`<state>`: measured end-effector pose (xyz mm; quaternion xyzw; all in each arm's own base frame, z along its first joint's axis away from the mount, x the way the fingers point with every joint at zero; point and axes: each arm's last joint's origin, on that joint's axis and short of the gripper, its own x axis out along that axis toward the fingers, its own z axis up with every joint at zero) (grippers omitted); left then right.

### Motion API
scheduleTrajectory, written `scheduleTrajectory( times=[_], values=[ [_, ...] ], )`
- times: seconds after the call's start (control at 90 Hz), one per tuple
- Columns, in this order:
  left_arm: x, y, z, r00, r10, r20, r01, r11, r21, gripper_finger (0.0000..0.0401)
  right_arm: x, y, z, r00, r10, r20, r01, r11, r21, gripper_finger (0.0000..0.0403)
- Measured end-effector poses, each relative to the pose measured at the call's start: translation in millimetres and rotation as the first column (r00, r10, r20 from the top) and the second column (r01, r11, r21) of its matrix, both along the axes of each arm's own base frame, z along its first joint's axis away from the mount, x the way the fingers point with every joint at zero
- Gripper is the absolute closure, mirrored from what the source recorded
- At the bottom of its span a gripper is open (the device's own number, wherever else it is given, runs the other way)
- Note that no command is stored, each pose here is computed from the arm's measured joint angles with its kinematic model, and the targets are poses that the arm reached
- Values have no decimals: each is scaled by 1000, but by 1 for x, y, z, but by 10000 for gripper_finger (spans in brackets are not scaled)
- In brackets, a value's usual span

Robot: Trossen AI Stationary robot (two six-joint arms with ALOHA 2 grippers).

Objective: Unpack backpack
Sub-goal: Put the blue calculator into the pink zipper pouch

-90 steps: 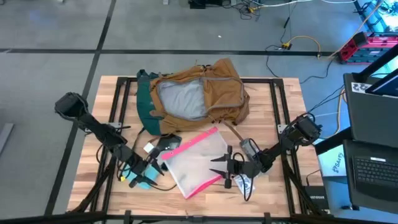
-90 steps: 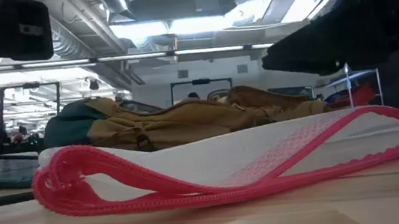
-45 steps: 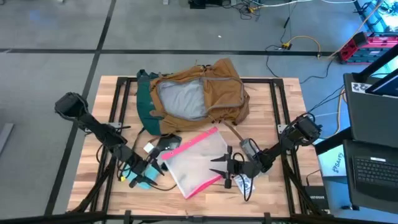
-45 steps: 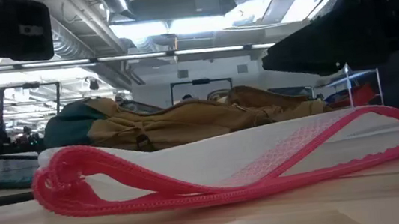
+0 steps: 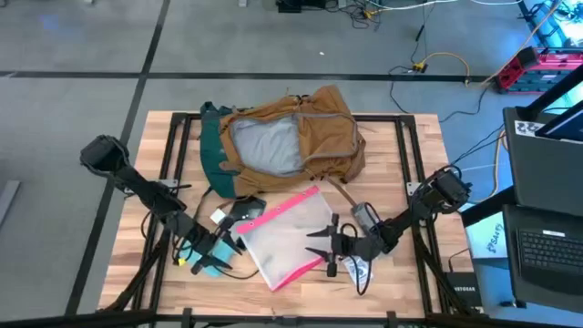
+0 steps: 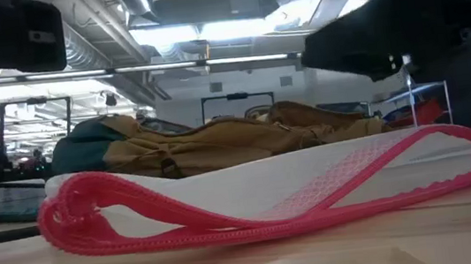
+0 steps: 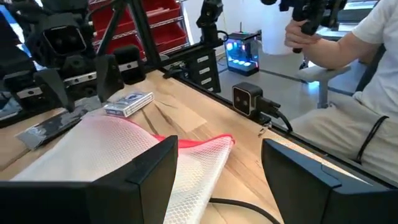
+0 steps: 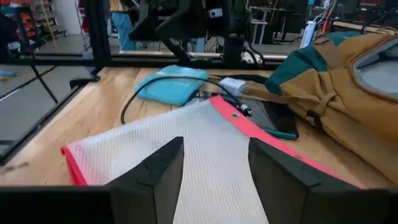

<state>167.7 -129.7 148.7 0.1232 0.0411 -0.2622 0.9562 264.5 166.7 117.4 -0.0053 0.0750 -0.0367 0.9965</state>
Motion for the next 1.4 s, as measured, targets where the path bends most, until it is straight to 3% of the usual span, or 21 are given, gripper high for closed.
scheduleTrajectory(
  times=[0.256,0.6,0.844,0.922,1.044,1.256,1.4],
  values=[
    [0,0,0,1000,-13,-7,13,1000,-12,184,16,3,15,996,-81,48,82,996,-18,237],
    [-1,0,-3,997,-6,-72,2,998,-55,184,25,-5,8,992,-127,-29,128,990,65,237],
    [1,-3,-6,987,-18,-157,15,1000,-20,184,24,-5,6,990,-128,-52,132,989,68,237],
    [3,-8,-7,957,-19,-290,22,1000,8,184,24,-5,5,990,-128,-54,131,989,66,237],
    [5,-16,-4,877,77,-474,-33,994,101,184,24,-5,5,990,-130,-57,134,988,78,237],
    [4,-44,28,813,73,-577,7,991,136,184,24,-6,4,989,-134,-62,140,985,97,237],
    [-10,-57,39,729,115,-675,-5,987,162,184,23,-6,2,988,-137,-79,144,985,93,237]
  ],
)
